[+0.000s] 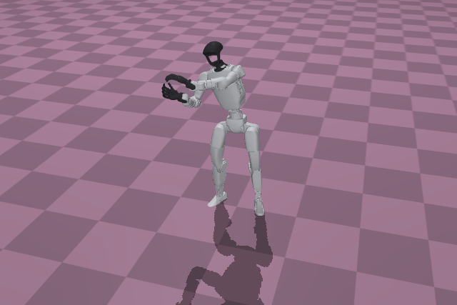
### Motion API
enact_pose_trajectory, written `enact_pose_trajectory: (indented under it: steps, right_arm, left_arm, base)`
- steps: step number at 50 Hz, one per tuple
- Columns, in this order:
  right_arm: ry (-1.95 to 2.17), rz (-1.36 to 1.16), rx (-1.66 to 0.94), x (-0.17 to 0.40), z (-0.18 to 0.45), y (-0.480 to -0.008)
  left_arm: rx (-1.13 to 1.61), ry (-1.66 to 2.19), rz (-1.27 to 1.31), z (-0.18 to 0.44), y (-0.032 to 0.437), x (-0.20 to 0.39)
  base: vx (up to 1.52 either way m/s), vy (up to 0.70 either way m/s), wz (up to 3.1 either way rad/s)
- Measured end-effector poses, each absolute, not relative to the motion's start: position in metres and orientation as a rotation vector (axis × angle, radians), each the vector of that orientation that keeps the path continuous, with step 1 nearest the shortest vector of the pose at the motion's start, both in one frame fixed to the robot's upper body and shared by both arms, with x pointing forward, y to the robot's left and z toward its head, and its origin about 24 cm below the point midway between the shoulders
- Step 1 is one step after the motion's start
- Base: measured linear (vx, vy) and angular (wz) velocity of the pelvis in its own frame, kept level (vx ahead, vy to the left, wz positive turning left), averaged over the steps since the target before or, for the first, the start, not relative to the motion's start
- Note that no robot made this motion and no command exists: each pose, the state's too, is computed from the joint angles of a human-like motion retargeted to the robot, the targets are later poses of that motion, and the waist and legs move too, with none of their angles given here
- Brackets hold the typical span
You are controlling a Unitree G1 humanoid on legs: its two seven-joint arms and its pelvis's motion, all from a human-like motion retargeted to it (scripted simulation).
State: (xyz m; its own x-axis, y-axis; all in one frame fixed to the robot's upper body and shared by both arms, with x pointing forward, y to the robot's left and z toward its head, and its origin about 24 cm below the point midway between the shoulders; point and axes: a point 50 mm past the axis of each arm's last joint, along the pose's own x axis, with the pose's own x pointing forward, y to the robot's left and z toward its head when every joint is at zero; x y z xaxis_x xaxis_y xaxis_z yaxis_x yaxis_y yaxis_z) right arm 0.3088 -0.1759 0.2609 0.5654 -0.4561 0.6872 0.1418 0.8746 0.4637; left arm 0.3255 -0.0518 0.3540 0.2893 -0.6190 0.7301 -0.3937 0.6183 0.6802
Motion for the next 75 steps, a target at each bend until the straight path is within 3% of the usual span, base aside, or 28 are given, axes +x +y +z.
enact_pose_trajectory:
  steps: [9, 11, 13, 14, 15, 16, 18, 19, 24, 29, 32, 34, 36, 38, 40, 43, 49, 56, 63, 68, 71, 75]
  right_arm:
    - [-0.695, -0.445, 0.501, 0.346, 0.243, -0.159]
    - [-0.663, 0.026, 0.11, 0.356, 0.238, -0.124]
    - [-0.639, -0.046, 0.202, 0.358, 0.234, -0.129]
    - [-0.603, -0.294, 0.428, 0.359, 0.231, -0.146]
    - [-0.612, -0.237, 0.385, 0.359, 0.232, -0.141]
    - [-0.637, -0.027, 0.208, 0.359, 0.234, -0.125]
    - [-0.642, -0.424, 0.489, 0.354, 0.234, -0.155]
    - [-0.666, -0.435, 0.48, 0.351, 0.237, -0.156]
    - [-0.786, -0.395, 0.349, 0.339, 0.255, -0.168]
    - [-0.82, -0.31, 0.203, 0.326, 0.261, -0.18]
    - [-0.775, -0.267, 0.183, 0.319, 0.248, -0.189]
    - [-0.709, -0.244, -0.009, 0.319, 0.232, -0.198]
    - [-0.645, -0.238, 0.249, 0.31, 0.214, -0.202]
    - [-0.568, -0.163, 0.152, 0.306, 0.193, -0.211]
    - [-0.49, -0.286, 0.093, 0.3, 0.171, -0.229]
    - [-0.407, -0.439, 0.428, 0.285, 0.142, -0.247]
    - [-0.22, -0.689, 0.529, 0.277, 0.101, -0.289]
    - [-0.096, -0.696, 0.397, 0.298, 0.101, -0.312]
    - [-0.14, -0.481, 0.187, 0.341, 0.145, -0.293]
    - [-0.145, -0.529, 0.067, 0.357, 0.178, -0.308]
    - [-0.211, -0.614, -0.144, 0.357, 0.21, -0.318]
    - [-0.319, -0.712, -0.674, 0.358, 0.255, -0.317]
  left_arm:
    - [1.196, -1.194, -0.149, 0.322, -0.057, 0.354]
    - [1.409, -1.076, -0.267, 0.3, -0.057, 0.364]
    - [1.406, -1.067, -0.272, 0.291, -0.059, 0.365]
    - [1.326, -1.101, -0.218, 0.294, -0.061, 0.363]
    - [1.352, -1.084, -0.239, 0.29, -0.061, 0.364]
    - [1.431, -1.039, -0.298, 0.282, -0.061, 0.367]
    - [1.272, -1.121, -0.207, 0.292, -0.061, 0.362]
    - [1.249, -1.126, -0.205, 0.293, -0.06, 0.361]
    - [1.004, -1.124, -0.214, 0.311, -0.045, 0.355]
    - [0.548, -1.024, -0.286, 0.312, -0.015, 0.342]
    - [0.257, -0.906, -0.328, 0.293, 0.011, 0.338]
    - [0.148, -0.81, -0.354, 0.271, 0.03, 0.337]
    - [-0.046, -0.7, -0.323, 0.25, 0.052, 0.337]
    - [-0.07, -0.603, -0.321, 0.22, 0.075, 0.337]
    - [-0.157, -0.506, -0.227, 0.194, 0.102, 0.337]
    - [-0.365, -0.366, -0.047, 0.158, 0.142, 0.333]
    - [-0.583, -0.159, 0.303, 0.107, 0.211, 0.33]
    - [-0.441, -0.109, 0.512, 0.114, 0.263, 0.34]
    - [-0.154, -0.162, 0.449, 0.159, 0.279, 0.363]
    - [0.076, -0.138, 0.591, 0.191, 0.309, 0.371]
    - [0.211, -0.15, 0.703, 0.215, 0.326, 0.37]
    - [0.508, -0.177, 0.763, 0.247, 0.332, 0.372]
  base:
    - [0.0, -0.02, -0.78]
    - [-0.02, -0.04, -0.64]
    - [-0.01, -0.01, -0.39]
    - [-0.01, 0.01, -0.24]
    - [-0.01, 0.0, -0.21]
    - [0.0, 0.0, 0.0]
    - [0.0, 0.0, 0.0]
    - [0.0, 0.0, 0.0]
    - [0.0, 0.02, 0.13]
    - [0.01, 0.02, 0.3]
    - [0.01, 0.0, 0.34]
    - [0.0, 0.0, 0.36]
    - [0.0, 0.0, 0.41]
    - [-0.01, 0.01, 0.44]
    - [-0.02, 0.02, 0.47]
    - [-0.02, 0.02, 0.5]
    - [-0.04, 0.05, 0.41]
    - [-0.04, 0.06, 0.15]
    - [-0.02, 0.02, -0.02]
    - [0.0, 0.0, 0.0]
    - [0.0, 0.0, 0.0]
    - [0.0, 0.0, 0.0]
